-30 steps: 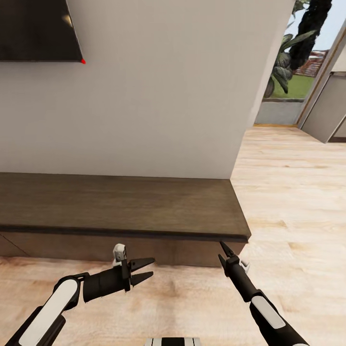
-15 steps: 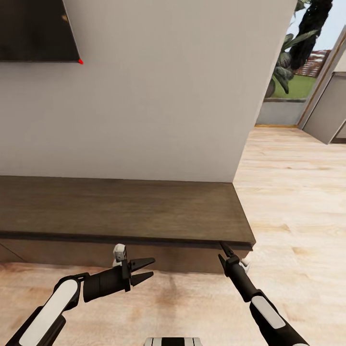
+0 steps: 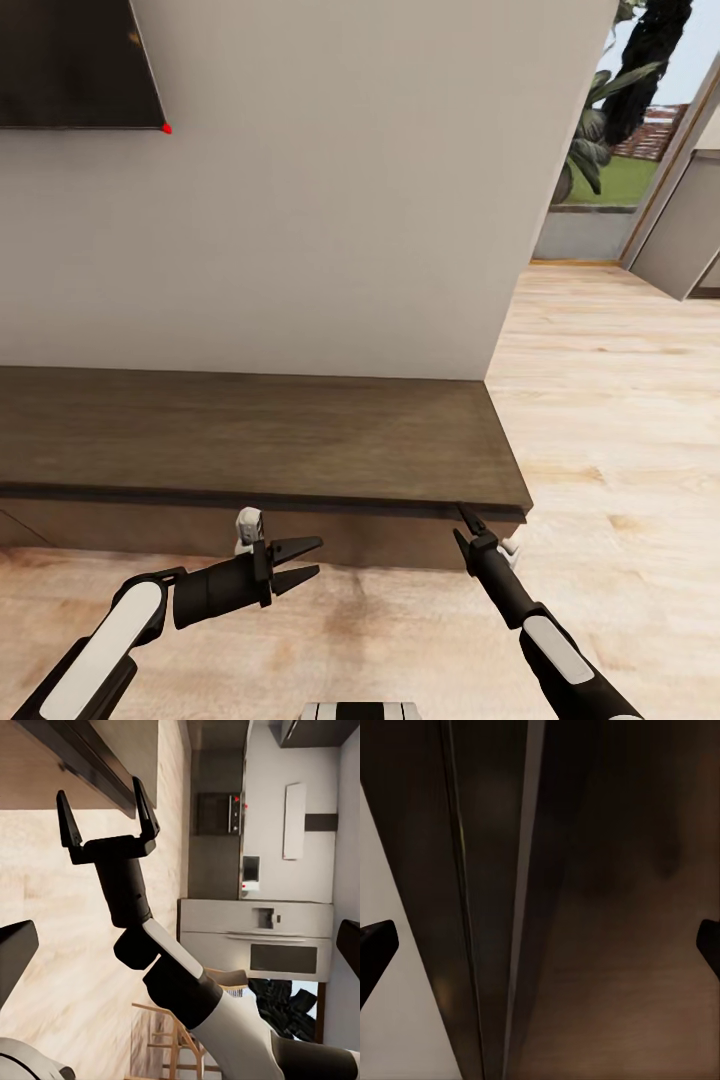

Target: Place each of the two pumpkins and all three candles from the living room inside a cabinet in the living room (use any cabinet), then make sure every cabinet is closed, and position the cauldron so it is next to a table in the living room.

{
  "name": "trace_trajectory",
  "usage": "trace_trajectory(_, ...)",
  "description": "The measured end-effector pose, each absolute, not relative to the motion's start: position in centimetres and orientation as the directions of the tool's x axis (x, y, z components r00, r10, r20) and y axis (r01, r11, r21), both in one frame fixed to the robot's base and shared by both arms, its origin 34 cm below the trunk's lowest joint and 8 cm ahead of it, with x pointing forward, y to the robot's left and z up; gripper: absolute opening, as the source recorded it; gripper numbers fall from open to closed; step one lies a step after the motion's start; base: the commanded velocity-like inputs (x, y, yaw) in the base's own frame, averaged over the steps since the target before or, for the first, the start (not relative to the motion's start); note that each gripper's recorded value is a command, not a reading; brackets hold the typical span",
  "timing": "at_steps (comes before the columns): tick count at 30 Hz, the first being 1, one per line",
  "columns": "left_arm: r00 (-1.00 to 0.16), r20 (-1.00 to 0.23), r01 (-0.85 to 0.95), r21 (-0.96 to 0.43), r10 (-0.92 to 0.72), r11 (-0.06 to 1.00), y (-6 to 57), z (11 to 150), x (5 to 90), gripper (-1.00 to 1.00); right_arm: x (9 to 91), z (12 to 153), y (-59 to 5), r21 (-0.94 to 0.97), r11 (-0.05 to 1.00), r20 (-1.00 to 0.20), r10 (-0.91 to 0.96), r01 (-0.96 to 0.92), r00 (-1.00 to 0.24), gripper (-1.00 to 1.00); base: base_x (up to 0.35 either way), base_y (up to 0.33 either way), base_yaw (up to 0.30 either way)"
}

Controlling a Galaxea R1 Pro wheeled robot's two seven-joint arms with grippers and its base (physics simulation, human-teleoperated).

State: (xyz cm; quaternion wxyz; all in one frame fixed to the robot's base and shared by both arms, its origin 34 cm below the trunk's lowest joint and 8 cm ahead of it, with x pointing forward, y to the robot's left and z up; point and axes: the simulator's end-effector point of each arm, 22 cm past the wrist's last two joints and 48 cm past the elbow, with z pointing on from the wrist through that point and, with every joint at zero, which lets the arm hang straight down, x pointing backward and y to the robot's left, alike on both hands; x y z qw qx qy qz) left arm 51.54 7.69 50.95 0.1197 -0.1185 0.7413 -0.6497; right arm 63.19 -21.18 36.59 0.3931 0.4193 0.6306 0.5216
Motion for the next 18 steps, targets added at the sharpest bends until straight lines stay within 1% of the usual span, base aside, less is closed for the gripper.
trace_trajectory(2, -0.943, -0.023, -0.020, -0.992, -0.331, 0.128, 7.69, 50.95, 51.55, 1.00, 63.18, 36.59, -21.16, 0.988, 0.103, -0.057, 0.939, 0.119, -0.340, 1.00, 0.003, 0.000, 0.000)
trace_trajectory(3, -0.943, -0.023, -0.021, -0.992, -0.331, 0.128, 7.69, 50.94, 51.53, 1.00, 63.18, 36.59, -21.16, 0.988, 0.102, -0.056, 0.939, 0.120, -0.340, -1.00, 0.002, 0.000, 0.000)
trace_trajectory(8, -0.943, -0.024, -0.020, -0.992, -0.331, 0.128, 7.69, 50.97, 51.54, 1.00, 63.31, 37.11, -21.14, 0.991, 0.089, -0.050, 0.940, 0.103, -0.337, -1.00, 0.000, 0.000, 0.000)
trace_trajectory(10, -0.943, -0.023, -0.020, -0.992, -0.331, 0.128, 7.69, 50.95, 51.54, 1.00, 63.17, 36.51, -21.21, 0.987, 0.107, -0.060, 0.939, 0.121, -0.339, -1.00, 0.000, 0.000, 0.000)
trace_trajectory(18, -0.943, -0.024, -0.020, -0.992, -0.331, 0.127, 7.68, 50.97, 51.54, 1.00, 63.16, 36.50, -21.21, 0.987, 0.106, -0.059, 0.939, 0.122, -0.339, -1.00, 0.000, 0.000, 0.000)
